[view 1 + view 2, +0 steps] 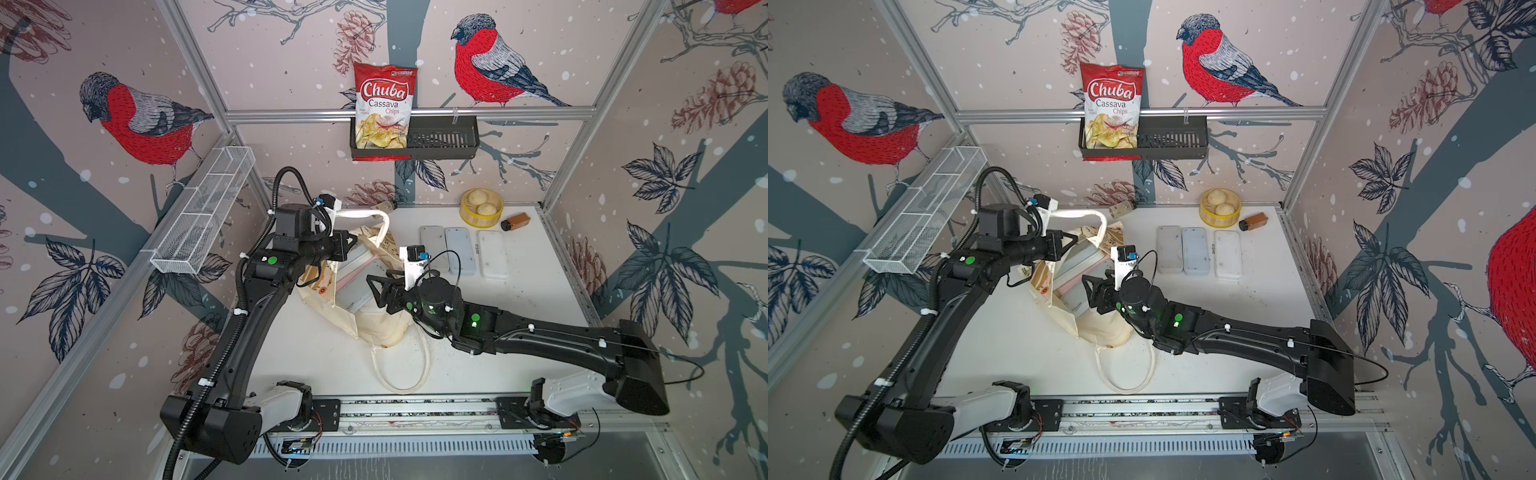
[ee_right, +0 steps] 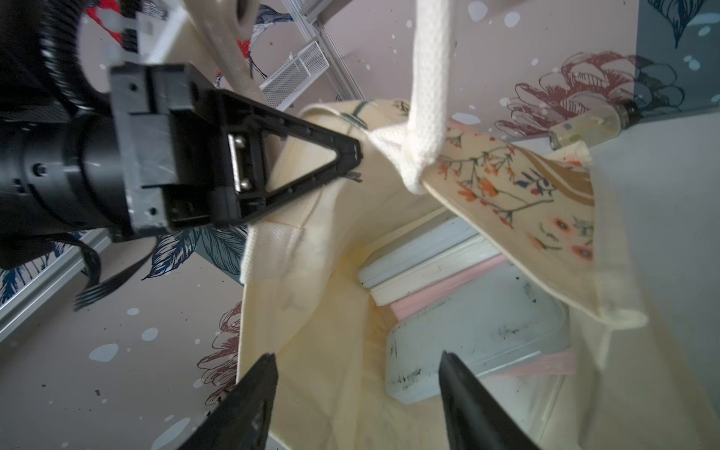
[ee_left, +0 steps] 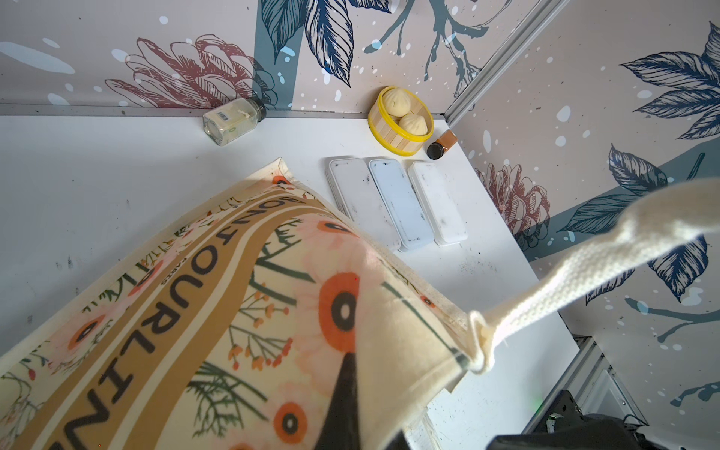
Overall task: Take out the pencil case from the canvas bag
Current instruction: Pick up the pencil case from the canvas bag.
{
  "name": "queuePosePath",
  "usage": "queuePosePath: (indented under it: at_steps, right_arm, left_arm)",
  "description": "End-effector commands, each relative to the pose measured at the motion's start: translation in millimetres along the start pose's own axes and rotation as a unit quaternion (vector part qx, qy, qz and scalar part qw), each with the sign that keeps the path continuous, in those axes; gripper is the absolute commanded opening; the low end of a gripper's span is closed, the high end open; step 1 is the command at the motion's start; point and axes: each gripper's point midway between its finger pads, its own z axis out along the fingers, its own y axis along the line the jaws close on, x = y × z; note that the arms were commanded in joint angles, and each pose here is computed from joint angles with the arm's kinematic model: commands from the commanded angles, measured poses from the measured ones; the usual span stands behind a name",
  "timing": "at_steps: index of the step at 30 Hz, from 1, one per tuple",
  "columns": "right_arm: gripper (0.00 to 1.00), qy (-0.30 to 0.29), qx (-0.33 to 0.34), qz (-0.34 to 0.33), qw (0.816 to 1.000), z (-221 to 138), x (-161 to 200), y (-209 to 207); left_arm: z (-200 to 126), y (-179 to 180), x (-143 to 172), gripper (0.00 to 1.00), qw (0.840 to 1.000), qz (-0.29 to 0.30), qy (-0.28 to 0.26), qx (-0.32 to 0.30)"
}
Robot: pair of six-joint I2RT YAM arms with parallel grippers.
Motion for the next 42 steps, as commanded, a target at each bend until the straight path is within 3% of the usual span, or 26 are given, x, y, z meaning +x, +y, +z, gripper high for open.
queuePosePath:
  at_steps: [1,13,21,29,33,39,42]
  right_arm:
    - [0.68,0.013,0.034,0.076,0.996,9.1,12.9,-17.1]
    - [0.69,0.096,0.092,0.216,0.967,57.8,66.6,-65.8]
    - [0.70,0.141,0.114,0.231,0.956,92.0,104.5,-74.0]
    - [0.71,0.143,0.103,0.235,0.956,118.5,109.3,-64.4]
    - [0.71,0.125,0.099,0.187,0.969,111.7,101.1,-43.7]
    - [0.72,0.009,0.088,0.089,0.992,63.4,52.6,-6.7]
    - [0.72,-0.013,0.069,0.081,0.994,48.7,44.1,1.5]
  left_arm:
    - [-3.8,-8.6,-19.2,0.00,0.999,0.012,-0.038,0.018]
    - [-0.2,-10.3,-15.2,0.00,0.999,0.010,-0.036,0.030]
    - [3.7,-12.7,-13.4,0.00,0.999,0.004,-0.030,0.044]
    - [1.6,-14.4,-18.2,0.00,0.999,0.004,-0.032,0.043]
    - [3.8,-6.1,-18.4,0.00,0.999,-0.001,-0.028,0.020]
    - [7.9,-2.0,-22.4,0.00,0.999,-0.014,-0.029,0.012]
    - [8.6,-3.1,-25.2,0.00,0.999,-0.021,-0.033,0.016]
